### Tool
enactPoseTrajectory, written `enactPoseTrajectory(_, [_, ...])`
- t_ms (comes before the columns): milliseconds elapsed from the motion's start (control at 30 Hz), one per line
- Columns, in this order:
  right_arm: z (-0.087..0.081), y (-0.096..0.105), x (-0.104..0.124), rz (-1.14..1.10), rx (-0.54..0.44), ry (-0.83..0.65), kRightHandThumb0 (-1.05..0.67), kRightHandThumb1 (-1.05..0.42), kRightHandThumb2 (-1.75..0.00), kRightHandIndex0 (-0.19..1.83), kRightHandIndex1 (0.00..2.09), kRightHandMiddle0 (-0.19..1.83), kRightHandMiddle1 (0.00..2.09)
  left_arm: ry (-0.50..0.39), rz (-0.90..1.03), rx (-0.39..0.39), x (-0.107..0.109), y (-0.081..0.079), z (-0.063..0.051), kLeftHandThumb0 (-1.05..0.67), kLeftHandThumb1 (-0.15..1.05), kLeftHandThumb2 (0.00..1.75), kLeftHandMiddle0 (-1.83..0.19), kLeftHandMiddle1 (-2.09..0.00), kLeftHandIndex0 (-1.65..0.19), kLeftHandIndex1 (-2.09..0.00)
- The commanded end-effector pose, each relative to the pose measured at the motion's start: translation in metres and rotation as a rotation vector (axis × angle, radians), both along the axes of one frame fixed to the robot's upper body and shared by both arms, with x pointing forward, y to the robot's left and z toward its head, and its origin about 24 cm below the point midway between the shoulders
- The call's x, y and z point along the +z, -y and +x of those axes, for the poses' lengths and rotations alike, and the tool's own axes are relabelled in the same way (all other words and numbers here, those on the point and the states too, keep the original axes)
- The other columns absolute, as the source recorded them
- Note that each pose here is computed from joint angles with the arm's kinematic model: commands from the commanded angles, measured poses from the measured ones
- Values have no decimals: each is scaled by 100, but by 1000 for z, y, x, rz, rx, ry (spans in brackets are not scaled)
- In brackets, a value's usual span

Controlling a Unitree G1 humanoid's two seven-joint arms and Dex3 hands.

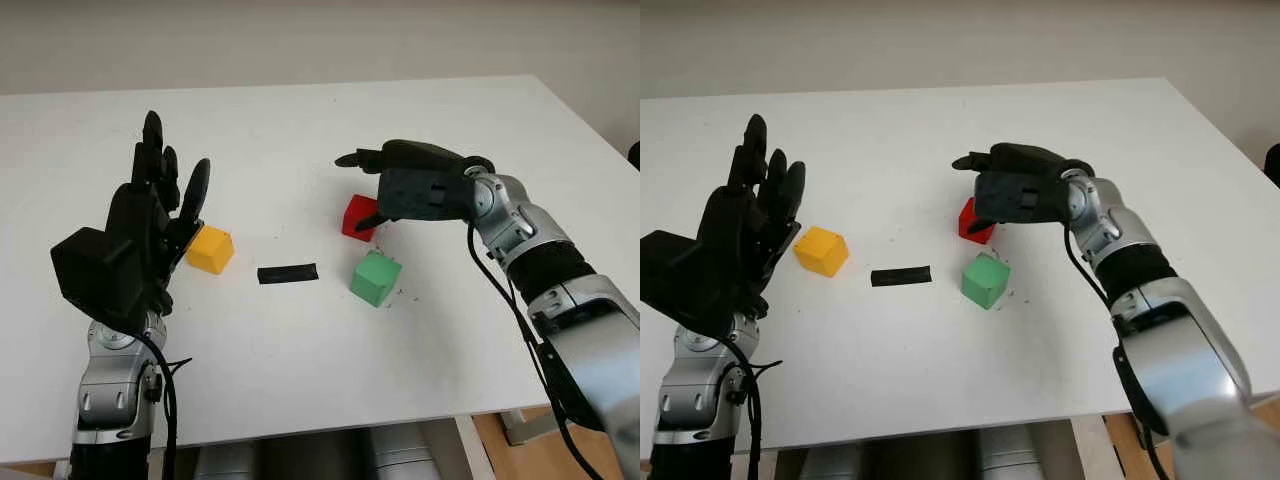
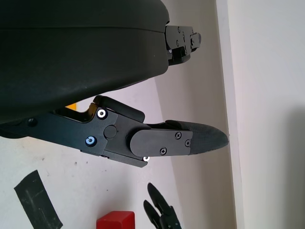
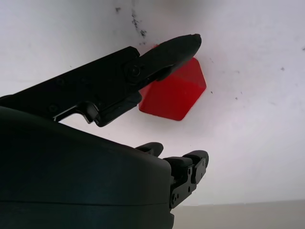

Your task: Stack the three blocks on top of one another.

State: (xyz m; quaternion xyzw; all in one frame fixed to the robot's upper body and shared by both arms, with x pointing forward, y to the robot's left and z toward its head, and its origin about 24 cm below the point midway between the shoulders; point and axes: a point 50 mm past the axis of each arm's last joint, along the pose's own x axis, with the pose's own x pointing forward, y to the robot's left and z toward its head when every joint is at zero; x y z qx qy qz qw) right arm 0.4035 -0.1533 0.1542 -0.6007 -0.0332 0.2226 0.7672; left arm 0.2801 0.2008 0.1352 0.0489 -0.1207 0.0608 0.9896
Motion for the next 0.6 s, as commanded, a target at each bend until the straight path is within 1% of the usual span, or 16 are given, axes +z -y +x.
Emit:
enactPoseTrajectory(0, [1,-3,3,-11,17,22,-61,-83,-5,26,37,26,23,14,-5,-2,3,0,-2,-69,105,36,7,-5,8,-5])
enactPoseTrajectory(33, [1,-3,2,-18,19,15,-61,-83,-5,14,62,27,23,14,-8,-3,3,0,-3,-70,105,36,7,-5,9,-5])
enactPoseTrajectory(67, [1,-3,0,-23,20,8,-60,-83,-6,3,82,27,22,15,-9,-3,3,0,-3,-70,105,36,7,-5,9,-5])
enactPoseTrajectory(100, [0,-2,-2,-27,21,0,-60,-83,-6,-1,88,27,22,15,-8,-4,3,0,-2,-70,105,36,7,-5,8,-5])
enactPoseTrajectory(133, [0,-2,-3,-33,22,-5,-59,-83,-5,-3,88,27,22,14,-5,-3,2,0,-2,-70,105,36,7,-5,9,-5])
enactPoseTrajectory(267, [-2,-2,-8,-72,31,-18,-58,-84,-5,9,63,28,20,14,1,-2,3,1,-3,-69,105,36,7,-5,9,-5])
enactPoseTrajectory(367, [-3,-1,-11,-98,32,-10,-56,-85,-6,17,64,32,21,14,8,-1,3,1,-3,-69,105,37,7,-5,9,-5])
enactPoseTrajectory(400, [-3,-1,-11,-110,35,-2,-55,-85,-6,18,74,34,26,13,6,-1,3,1,-3,-69,105,37,7,-5,9,-5])
enactPoseTrajectory(467, [-4,0,-12,-133,46,16,-51,-87,-6,14,94,31,43,13,3,-1,4,1,-3,-69,105,37,7,-5,9,-5])
enactPoseTrajectory(567, [-5,0,-14,-175,64,60,-39,-90,-6,26,121,29,79,15,7,-3,4,1,-3,-70,105,36,7,-5,9,-5])
